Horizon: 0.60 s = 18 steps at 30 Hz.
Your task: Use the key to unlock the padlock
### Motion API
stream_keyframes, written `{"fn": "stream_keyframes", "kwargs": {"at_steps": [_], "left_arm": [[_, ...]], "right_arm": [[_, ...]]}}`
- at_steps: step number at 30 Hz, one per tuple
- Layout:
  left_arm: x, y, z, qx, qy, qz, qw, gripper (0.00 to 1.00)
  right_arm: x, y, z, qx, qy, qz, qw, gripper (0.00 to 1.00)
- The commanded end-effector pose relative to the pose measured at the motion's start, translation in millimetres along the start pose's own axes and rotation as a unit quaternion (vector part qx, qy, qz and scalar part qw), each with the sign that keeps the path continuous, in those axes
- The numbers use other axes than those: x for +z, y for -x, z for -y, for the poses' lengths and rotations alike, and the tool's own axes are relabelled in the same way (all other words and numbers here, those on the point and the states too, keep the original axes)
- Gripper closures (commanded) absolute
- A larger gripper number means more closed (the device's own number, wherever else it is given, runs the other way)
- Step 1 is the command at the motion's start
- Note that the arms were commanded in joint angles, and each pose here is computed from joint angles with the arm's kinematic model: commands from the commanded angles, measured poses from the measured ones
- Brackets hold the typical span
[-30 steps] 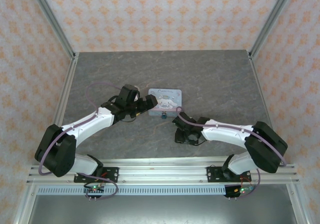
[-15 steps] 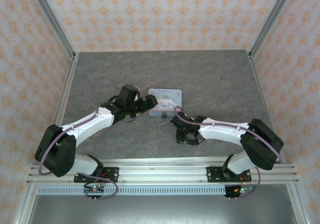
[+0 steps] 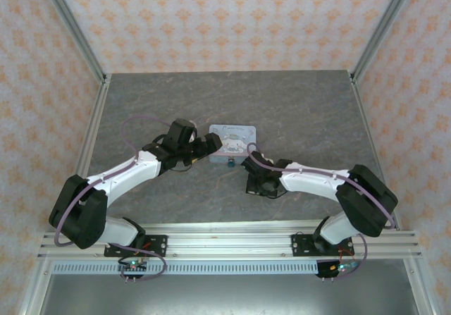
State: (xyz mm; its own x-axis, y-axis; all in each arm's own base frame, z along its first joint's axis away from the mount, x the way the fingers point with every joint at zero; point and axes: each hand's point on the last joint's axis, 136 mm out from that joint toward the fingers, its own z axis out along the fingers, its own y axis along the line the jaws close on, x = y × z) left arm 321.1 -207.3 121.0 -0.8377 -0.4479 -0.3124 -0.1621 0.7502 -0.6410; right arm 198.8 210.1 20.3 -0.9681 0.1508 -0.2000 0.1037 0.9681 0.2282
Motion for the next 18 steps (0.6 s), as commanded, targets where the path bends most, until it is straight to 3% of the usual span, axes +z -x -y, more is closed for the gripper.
{"fn": "stream_keyframes", "kwargs": {"at_steps": [1,3,5,18], "left_arm": [[-3.6,-0.4,0.0,0.005,0.001,0.007,1.000,0.00],[-3.9,-0.5,0.1,0.006,0.000,0.008,1.000,0.00],[-4.1,-0.4,0.0,0.006,0.000,0.008,1.000,0.00],[-3.9,-0.5,2.4,0.004,-0.005,0.008,1.000,0.00]], "right_arm": [[3.0,-2.6,7.6,0.025,0.011,-0.001,1.000,0.96],[0.4,-3.5,8.1,0.024,0.013,0.000,1.000,0.75],[-3.0,-2.7,8.5,0.025,0.014,0.003,1.000,0.65],[-1.8,4.8,7.7,0.018,-0.009,0.008,1.000,0.62]]}}
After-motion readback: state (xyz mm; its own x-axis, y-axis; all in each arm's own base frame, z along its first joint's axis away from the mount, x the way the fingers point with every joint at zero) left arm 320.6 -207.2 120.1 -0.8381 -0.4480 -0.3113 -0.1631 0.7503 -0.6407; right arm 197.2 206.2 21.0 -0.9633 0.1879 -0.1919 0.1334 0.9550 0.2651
